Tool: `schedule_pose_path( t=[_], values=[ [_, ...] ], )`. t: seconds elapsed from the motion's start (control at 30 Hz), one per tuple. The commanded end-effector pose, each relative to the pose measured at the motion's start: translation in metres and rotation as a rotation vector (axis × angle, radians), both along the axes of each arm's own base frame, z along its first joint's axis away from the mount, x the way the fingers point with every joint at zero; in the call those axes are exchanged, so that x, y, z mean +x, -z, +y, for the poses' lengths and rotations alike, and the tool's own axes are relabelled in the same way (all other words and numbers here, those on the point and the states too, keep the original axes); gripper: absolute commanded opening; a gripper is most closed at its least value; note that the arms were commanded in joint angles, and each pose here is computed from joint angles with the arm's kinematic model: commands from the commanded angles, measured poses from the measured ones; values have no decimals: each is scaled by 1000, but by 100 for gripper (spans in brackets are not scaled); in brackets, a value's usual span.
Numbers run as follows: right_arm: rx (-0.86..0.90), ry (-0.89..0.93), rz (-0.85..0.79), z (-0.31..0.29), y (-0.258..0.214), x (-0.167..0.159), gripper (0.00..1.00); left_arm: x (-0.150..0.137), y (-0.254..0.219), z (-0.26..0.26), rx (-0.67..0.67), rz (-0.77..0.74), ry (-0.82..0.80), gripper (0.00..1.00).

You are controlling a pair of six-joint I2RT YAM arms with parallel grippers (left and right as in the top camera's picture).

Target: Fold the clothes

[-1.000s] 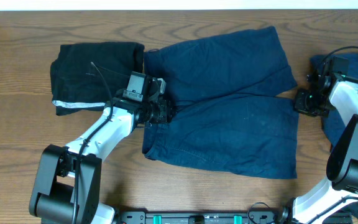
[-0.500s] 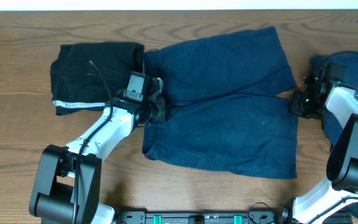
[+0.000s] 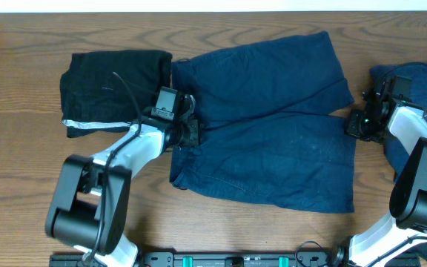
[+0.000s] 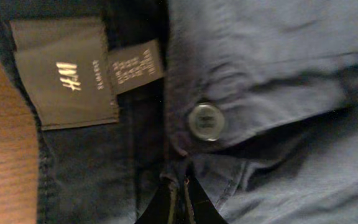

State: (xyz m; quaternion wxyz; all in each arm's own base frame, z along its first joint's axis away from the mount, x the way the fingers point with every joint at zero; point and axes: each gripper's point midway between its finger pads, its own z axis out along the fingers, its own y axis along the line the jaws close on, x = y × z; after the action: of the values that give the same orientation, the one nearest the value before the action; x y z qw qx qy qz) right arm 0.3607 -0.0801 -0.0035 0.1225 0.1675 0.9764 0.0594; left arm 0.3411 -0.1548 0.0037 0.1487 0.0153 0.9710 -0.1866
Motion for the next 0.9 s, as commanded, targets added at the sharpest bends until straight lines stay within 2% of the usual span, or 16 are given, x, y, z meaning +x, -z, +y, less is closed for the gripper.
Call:
schedule_pose_path(
  t=[0.0,0.13,0.43,0.73,0.87],
  values=[
    [-1,8,46,0,13,-13,1,2,15,22,122,-4,-30,6],
    [-16,12,52,-2,13,-14,1,9,18,53,252,-26,-103,6],
    [-24,21,53,-4,13,-14,1,15,10,54,244,-50,-113,7],
    [-25,21,50,-4,13,-13,1,35,-71,47,167,-260,-138,10],
    [-21,20,46,-4,13,-12,6,33,-100,48,144,-319,-145,12]
  ],
)
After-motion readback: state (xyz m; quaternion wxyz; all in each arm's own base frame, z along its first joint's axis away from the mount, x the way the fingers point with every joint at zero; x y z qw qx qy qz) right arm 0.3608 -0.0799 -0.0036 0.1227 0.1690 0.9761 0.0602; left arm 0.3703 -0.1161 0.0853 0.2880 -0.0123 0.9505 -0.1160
